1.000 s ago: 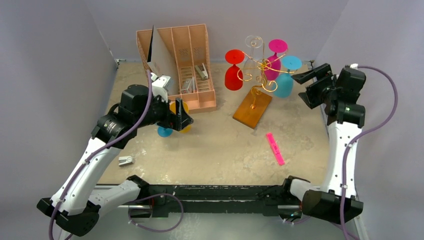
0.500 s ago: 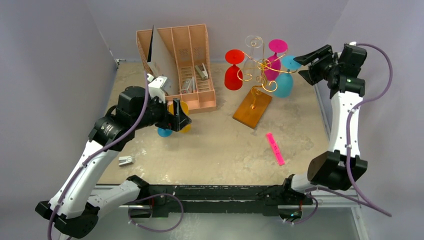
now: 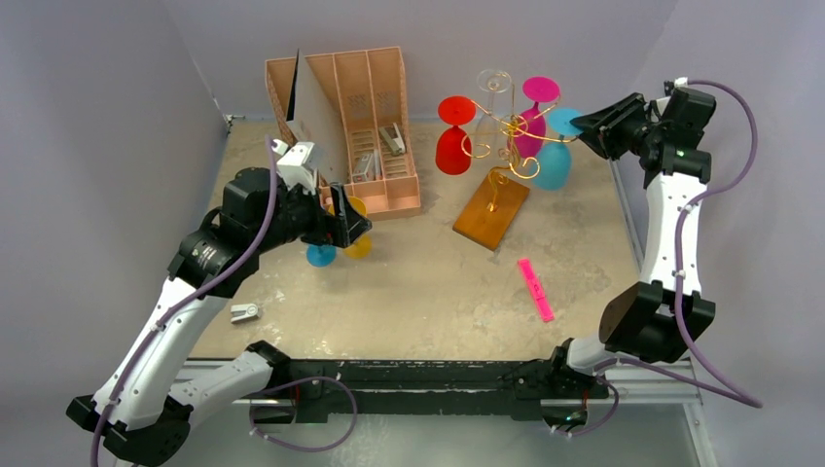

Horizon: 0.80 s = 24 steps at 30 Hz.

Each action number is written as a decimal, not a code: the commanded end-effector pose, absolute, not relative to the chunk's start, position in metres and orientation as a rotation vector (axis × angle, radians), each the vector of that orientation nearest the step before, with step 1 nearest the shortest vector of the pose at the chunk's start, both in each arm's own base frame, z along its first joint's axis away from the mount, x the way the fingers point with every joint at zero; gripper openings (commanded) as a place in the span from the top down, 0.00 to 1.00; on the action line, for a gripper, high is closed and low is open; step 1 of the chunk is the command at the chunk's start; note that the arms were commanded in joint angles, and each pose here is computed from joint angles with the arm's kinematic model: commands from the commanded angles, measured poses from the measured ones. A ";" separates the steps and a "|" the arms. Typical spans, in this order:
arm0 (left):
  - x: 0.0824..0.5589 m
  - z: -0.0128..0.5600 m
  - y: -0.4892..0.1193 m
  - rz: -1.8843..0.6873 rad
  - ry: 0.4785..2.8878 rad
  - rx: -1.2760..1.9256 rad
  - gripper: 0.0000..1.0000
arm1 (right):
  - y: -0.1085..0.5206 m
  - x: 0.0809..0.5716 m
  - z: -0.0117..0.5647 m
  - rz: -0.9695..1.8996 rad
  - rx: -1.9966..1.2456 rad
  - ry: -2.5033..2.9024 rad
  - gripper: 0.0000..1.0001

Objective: Take the wine glass off the wine glass rack
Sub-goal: Pick up the wine glass from the wine rack.

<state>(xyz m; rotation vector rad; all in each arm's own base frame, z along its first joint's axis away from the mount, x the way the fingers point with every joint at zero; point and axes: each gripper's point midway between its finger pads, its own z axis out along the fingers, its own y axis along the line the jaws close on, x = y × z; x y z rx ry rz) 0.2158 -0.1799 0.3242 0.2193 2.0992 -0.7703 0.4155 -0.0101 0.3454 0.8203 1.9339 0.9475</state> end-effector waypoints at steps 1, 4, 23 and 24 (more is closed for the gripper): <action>0.225 0.352 -0.180 -0.794 1.985 0.173 0.12 | -0.006 0.412 0.359 0.983 0.730 1.932 0.65; 0.223 0.355 -0.180 -0.801 1.985 0.169 0.12 | -0.005 0.412 0.360 0.988 0.731 1.931 0.72; 0.208 0.367 -0.189 -0.917 1.962 0.187 0.09 | -0.018 0.394 0.364 0.796 0.705 1.912 0.84; 0.208 0.368 -0.190 -0.923 1.962 0.187 0.09 | -0.013 0.392 0.366 0.833 0.700 1.913 0.84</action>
